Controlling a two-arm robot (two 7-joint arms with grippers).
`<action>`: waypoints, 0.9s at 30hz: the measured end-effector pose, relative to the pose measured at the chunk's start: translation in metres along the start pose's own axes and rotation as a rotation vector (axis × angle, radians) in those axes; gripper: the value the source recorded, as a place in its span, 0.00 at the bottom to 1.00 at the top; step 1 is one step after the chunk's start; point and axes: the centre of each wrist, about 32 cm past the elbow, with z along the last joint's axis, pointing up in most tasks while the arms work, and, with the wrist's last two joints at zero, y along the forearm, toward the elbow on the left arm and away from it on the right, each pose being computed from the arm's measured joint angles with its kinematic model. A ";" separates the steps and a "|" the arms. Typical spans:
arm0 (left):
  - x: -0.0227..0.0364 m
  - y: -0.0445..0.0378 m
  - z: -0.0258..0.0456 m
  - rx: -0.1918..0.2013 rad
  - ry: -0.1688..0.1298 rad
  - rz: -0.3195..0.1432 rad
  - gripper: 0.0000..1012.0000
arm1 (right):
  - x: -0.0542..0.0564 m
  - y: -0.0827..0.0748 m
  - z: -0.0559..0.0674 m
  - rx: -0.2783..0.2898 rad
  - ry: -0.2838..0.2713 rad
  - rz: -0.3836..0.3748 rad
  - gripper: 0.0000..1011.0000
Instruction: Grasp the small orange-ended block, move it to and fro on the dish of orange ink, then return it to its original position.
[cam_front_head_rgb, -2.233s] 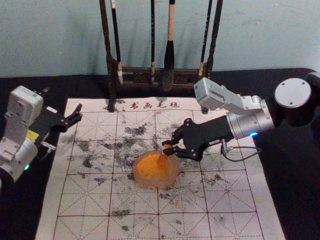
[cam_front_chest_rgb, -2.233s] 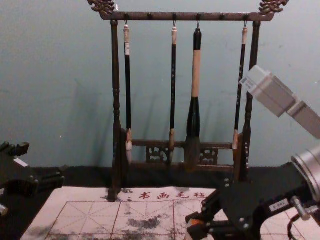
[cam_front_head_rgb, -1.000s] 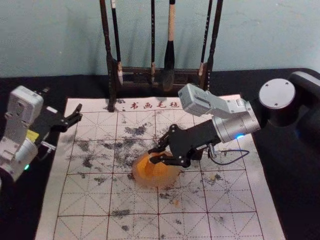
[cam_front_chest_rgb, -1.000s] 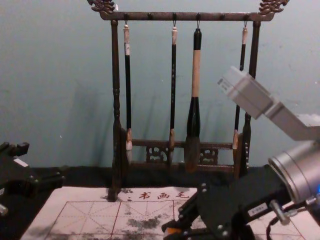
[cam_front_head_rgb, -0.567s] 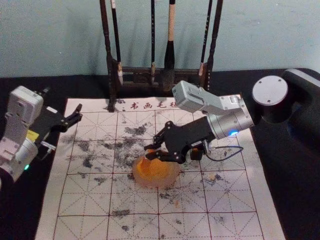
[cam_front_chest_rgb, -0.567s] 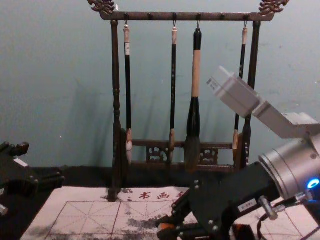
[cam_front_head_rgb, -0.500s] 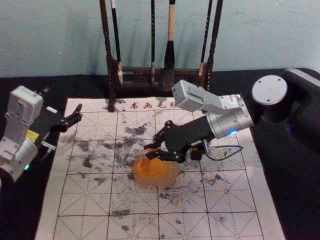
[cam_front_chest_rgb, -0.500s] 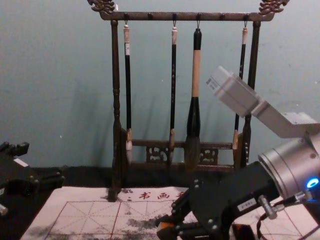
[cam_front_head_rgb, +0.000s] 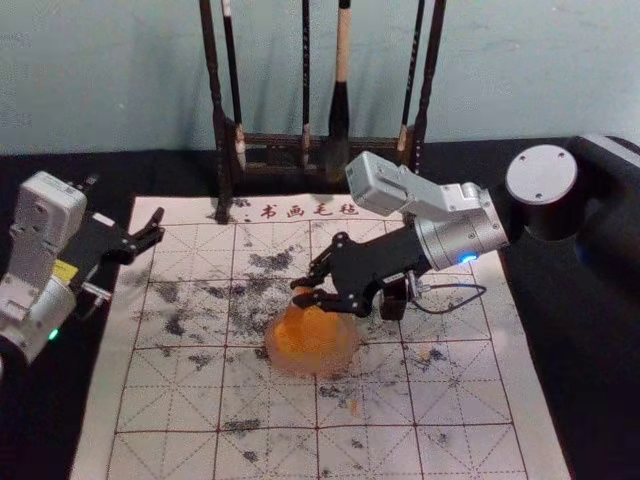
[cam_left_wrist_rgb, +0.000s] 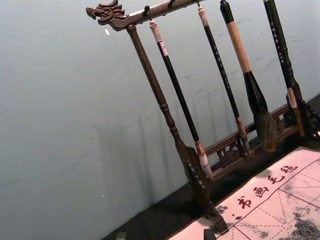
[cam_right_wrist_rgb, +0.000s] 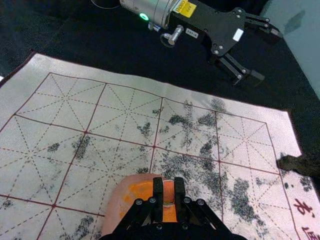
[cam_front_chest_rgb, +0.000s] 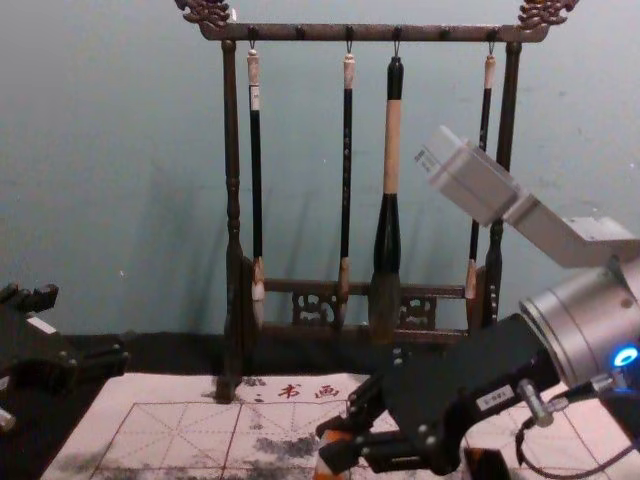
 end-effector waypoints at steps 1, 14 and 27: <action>0.0000 0.0000 0.0000 0.000 0.000 0.000 0.99 | 0.000 0.000 0.000 -0.001 0.000 -0.001 0.13; 0.0000 0.0000 0.0000 0.000 0.000 0.000 0.99 | -0.001 -0.008 -0.003 -0.019 -0.002 -0.015 0.13; 0.0000 0.0000 0.0000 0.000 0.000 0.000 0.99 | -0.002 -0.014 -0.004 -0.024 -0.003 -0.032 0.13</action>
